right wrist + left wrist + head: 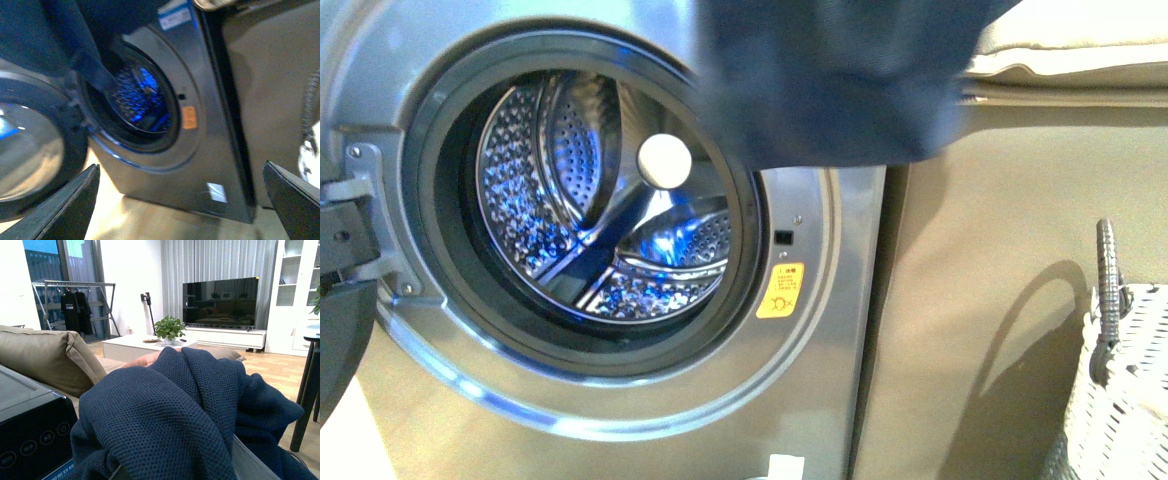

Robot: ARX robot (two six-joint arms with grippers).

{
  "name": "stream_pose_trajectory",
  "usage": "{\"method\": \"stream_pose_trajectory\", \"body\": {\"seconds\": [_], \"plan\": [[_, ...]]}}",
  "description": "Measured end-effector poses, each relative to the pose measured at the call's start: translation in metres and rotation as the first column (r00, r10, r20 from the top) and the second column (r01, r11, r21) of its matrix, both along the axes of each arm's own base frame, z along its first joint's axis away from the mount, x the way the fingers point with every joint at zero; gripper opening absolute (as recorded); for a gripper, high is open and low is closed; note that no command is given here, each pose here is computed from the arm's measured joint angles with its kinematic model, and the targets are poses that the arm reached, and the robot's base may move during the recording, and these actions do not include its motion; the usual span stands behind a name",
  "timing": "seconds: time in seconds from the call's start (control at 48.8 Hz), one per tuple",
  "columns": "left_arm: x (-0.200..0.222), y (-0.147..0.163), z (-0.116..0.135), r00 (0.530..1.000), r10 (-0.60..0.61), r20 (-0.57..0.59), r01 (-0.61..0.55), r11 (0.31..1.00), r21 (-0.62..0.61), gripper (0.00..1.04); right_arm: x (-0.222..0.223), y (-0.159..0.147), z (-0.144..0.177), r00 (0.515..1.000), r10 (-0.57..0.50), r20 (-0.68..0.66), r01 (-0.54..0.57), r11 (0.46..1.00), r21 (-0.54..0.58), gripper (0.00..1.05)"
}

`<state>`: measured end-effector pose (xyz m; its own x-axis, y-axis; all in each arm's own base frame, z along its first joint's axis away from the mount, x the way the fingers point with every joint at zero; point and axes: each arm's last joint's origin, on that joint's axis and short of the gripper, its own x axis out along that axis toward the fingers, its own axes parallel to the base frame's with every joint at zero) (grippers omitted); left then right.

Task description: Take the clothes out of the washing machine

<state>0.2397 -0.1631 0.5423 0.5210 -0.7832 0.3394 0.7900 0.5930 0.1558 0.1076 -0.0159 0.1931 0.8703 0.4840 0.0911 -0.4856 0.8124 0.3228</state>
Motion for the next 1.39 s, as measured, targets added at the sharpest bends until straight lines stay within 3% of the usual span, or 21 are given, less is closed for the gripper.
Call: {"method": "stream_pose_trajectory", "body": {"seconds": [0.082,0.287,0.615,1.004,1.394], "plan": [[0.0,0.0,0.0,1.0,0.001,-0.001,-0.001,1.0,-0.001,0.12,0.007,-0.01,0.027,0.997,0.062,0.042,-0.064,0.998,0.026,0.97],[0.0,0.0,0.0,1.0,-0.004,-0.006,0.004,1.0,-0.004,0.12,0.045,-0.026,0.097,0.982,0.09,0.169,-0.092,0.996,0.002,0.97],[0.0,0.0,0.0,1.0,-0.004,-0.007,0.004,1.0,-0.005,0.12,0.108,-0.009,0.191,0.891,0.349,0.29,-0.334,0.937,-0.103,0.97],[0.0,0.0,0.0,1.0,-0.004,-0.008,0.004,1.0,-0.005,0.12,0.177,-0.005,0.219,0.734,0.601,0.316,-0.585,0.796,-0.155,0.97],[0.0,0.0,0.0,1.0,-0.004,-0.008,0.004,1.0,-0.005,0.12,0.179,-0.003,0.217,0.725,0.61,0.32,-0.596,0.789,-0.152,0.97]]}}
